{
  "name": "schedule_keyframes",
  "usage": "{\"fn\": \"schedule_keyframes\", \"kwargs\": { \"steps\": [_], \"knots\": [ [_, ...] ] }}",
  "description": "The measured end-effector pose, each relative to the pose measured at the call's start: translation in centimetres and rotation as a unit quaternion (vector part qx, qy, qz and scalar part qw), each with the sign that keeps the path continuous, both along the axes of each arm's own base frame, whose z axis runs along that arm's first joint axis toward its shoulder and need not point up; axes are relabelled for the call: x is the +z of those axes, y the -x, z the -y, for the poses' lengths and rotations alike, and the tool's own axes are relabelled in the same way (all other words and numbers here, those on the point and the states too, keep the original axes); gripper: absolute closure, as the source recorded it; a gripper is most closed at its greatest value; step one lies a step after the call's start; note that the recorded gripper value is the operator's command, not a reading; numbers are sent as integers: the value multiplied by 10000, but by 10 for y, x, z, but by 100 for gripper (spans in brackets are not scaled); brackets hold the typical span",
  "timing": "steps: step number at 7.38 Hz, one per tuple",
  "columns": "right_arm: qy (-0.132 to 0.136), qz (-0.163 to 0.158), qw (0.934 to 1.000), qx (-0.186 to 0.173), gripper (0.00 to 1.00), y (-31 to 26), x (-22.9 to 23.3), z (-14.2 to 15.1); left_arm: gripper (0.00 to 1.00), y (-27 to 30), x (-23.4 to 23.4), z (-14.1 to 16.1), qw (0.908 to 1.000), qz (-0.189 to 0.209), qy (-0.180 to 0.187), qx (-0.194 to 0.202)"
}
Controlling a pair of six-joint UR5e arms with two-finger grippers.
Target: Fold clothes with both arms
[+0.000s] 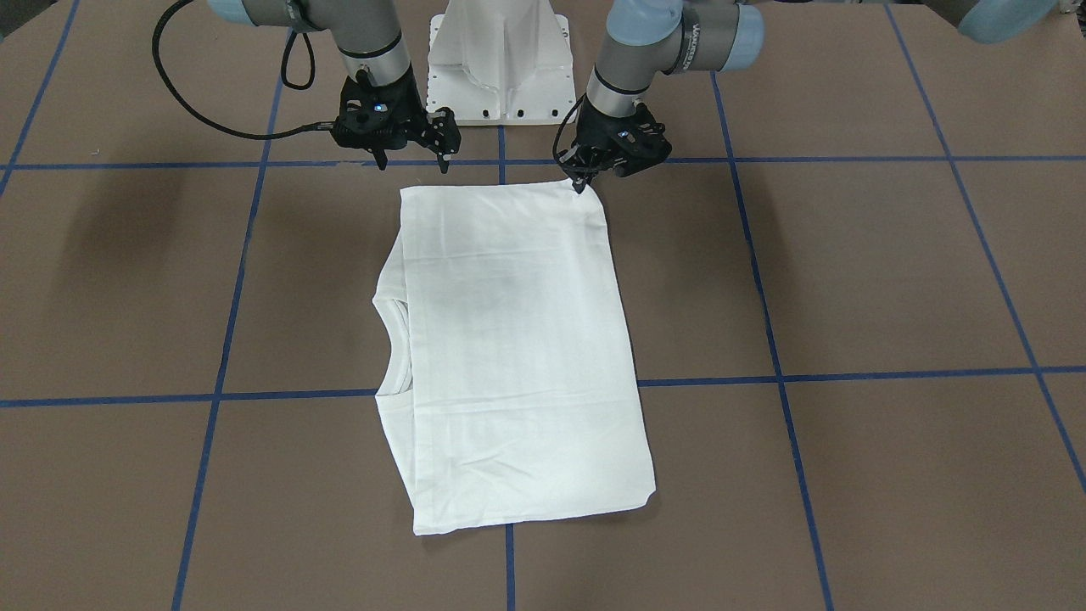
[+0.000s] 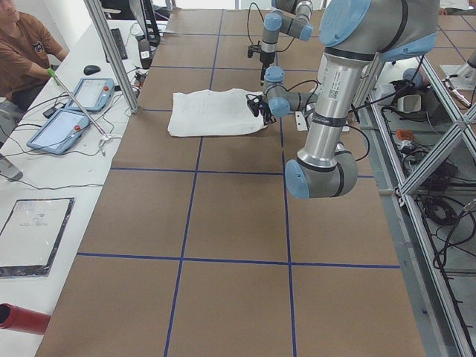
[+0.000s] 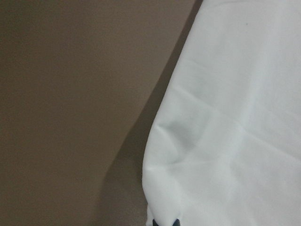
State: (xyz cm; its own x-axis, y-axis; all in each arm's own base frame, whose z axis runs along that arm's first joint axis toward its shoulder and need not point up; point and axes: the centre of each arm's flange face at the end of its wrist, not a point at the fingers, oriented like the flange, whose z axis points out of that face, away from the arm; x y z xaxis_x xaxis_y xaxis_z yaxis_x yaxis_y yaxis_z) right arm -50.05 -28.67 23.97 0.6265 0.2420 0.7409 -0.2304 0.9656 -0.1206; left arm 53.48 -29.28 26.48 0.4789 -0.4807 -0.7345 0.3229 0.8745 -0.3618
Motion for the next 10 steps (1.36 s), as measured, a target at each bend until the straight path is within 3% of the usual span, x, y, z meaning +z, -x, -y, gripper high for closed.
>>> {"fn": "schedule_keyframes", "kwargs": {
  "steps": [2, 3, 10],
  "knots": [
    [574, -88, 9965, 598, 0, 21, 10, -2, 100, 0, 0, 0, 10000, -2, -3, -5],
    [721, -158, 9945, 748, 0, 29, 17, -2, 100, 1, -2, 2, 10000, -9, -5, -19],
    [859, -247, 9932, 740, 0, 69, 45, -9, 100, 5, -7, 11, 9999, -43, -19, -107]
  ]
}}
